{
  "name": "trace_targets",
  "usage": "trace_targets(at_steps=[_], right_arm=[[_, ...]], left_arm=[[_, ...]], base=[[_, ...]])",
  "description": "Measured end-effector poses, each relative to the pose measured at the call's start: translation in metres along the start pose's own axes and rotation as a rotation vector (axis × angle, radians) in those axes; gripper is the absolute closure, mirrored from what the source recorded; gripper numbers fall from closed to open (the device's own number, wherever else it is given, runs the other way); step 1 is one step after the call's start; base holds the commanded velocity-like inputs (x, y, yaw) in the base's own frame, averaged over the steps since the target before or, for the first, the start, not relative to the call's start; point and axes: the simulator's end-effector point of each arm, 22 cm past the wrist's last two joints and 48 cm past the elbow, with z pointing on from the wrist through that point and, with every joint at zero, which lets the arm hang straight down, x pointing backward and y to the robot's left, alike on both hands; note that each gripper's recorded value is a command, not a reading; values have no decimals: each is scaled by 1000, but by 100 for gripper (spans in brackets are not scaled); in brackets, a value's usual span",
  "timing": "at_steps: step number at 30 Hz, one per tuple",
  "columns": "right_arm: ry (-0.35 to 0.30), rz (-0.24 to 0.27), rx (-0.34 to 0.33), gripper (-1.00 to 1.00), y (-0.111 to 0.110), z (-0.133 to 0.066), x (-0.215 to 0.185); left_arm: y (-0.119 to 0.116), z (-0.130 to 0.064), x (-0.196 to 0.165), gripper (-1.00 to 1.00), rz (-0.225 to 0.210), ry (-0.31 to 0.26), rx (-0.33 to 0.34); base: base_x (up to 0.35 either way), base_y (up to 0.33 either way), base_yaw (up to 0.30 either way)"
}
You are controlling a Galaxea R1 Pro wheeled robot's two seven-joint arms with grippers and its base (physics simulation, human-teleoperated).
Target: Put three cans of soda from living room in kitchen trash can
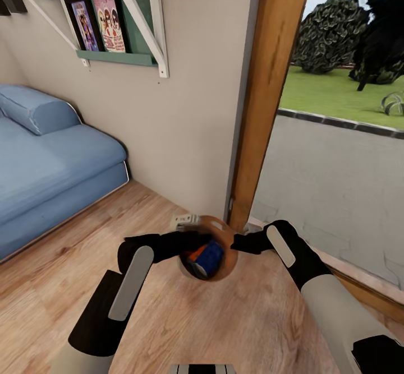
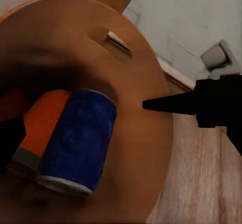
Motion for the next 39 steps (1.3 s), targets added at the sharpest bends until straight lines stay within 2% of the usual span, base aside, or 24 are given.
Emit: trace_targets(at_steps=[2, 5, 7, 8, 11, 13, 14, 16, 17, 18, 19, 20, 23, 25, 27, 29, 33, 34, 36, 38, 39], right_arm=[[0, 0, 0, 100, 0, 0, 0], [0, 8, -12, 100, 2, 0, 0], [1, 10, -13, 100, 2, 0, 0], [1, 9, -11, 100, 1, 0, 0], [1, 6, -4, 100, -1, 0, 0], [-7, 1, -1, 100, 1, -4, -2], [-10, 0, -3, 100, 3, -6, -3], [-17, 1, -13, 100, 7, -10, -5], [-20, 3, -18, 100, 9, -12, -6], [-20, 6, -21, 100, 10, -13, -6], [-13, 15, -22, 100, 9, -12, -3], [-10, 16, -15, 100, 7, -13, -2], [32, 42, 27, 100, -2, -5, 13], [67, 40, 91, 100, -4, 3, 22], [116, 84, 141, 100, -7, 11, 35], [125, 132, 169, 100, -13, 10, 37], [123, 175, 217, 100, -25, 6, 36], [121, 214, 230, 100, -32, 4, 35], [111, 243, 259, 100, -46, -2, 33], [107, 296, 266, 100, -58, -3, 32], [109, 338, 265, 100, -64, -4, 32]], left_arm=[[11, -3, -6, -100, -20, -19, -16], [46, -14, -20, -100, -111, -72, -52], [93, -32, -32, -100, -236, -139, -86], [101, -36, -34, -100, -265, -155, -82], [141, -61, -38, -100, -396, -235, -53], [173, -84, -38, -100, -469, -289, -75], [181, -90, -35, -100, -486, -299, -84], [214, -108, -8, -100, -530, -299, -149], [222, -114, 0, -100, -543, -299, -166], [240, -123, 23, -100, -575, -289, -215], [264, -136, 61, -100, -634, -281, -287], [275, -143, 92, -100, -678, -270, -337], [310, -157, 176, -100, -787, -258, -517], [324, -161, 204, -100, -827, -264, -591], [333, -163, 229, -100, -860, -261, -647], [337, -163, 241, -100, -873, -254, -672], [338, -163, 248, -100, -886, -249, -680], [337, -163, 247, -100, -891, -252, -674], [336, -163, 245, -100, -892, -255, -670], [337, -162, 245, -100, -888, -251, -671], [338, -163, 245, -100, -885, -250, -672]], base=[[0, 0, 0], [0, 0, 0], [0, 0, 0], [0, 0, 0], [0, 0, 0], [0, 0, 0], [0, 0, 0], [0, 0, 0], [0, 0, 0], [0, 0, 0], [0, 0, 0], [0, 0, 0], [0, 0, 0], [0, 0, 0], [0, 0, 0], [0, 0, 0], [0, 0, 0], [0, 0, 0], [0, 0, 0], [0, 0, 0], [0, 0, 0]])
